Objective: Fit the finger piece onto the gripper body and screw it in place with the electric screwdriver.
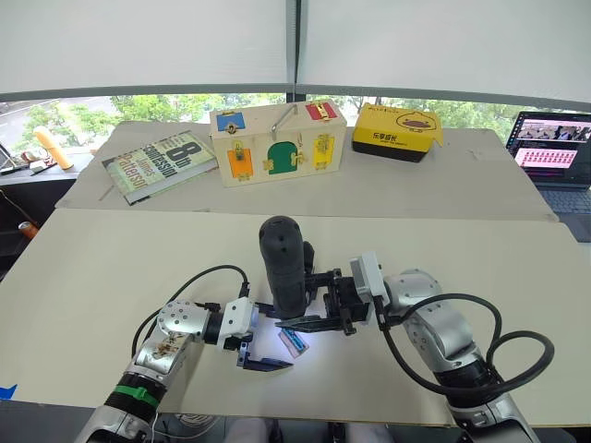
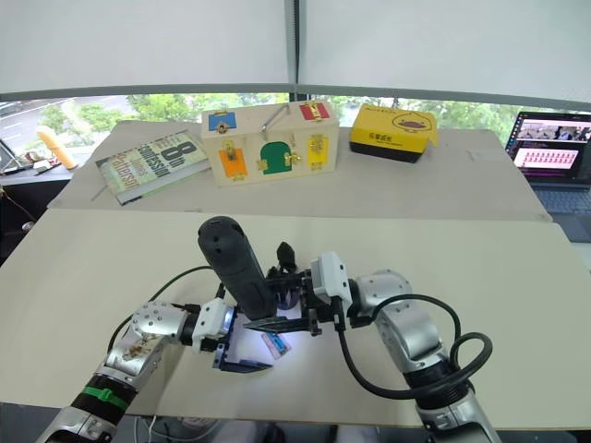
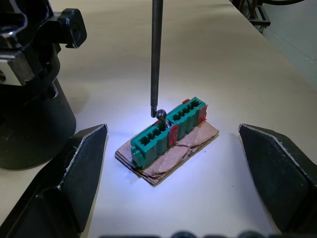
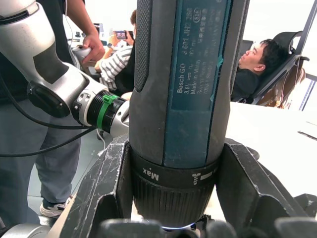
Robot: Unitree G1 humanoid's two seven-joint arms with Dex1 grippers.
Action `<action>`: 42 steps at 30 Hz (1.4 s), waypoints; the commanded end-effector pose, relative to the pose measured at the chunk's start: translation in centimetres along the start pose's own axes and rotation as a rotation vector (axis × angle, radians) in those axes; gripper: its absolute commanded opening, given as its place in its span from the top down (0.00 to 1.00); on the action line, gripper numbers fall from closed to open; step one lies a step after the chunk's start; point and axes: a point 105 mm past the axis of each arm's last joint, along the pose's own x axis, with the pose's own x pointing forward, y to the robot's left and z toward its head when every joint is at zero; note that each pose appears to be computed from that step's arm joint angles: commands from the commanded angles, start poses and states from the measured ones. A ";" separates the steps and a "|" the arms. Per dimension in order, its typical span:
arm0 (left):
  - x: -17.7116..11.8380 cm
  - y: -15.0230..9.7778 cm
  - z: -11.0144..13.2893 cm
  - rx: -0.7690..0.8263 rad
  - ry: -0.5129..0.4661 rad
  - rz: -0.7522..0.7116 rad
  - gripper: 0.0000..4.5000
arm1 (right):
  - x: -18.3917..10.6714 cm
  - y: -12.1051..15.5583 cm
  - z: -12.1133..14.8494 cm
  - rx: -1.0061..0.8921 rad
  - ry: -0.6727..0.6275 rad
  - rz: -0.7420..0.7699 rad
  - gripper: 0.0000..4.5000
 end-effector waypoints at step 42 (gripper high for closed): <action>0.5 -1.0 -2.0 -0.095 0.058 -0.019 0.00 | 0.2 0.2 1.2 -0.017 -0.027 0.024 0.57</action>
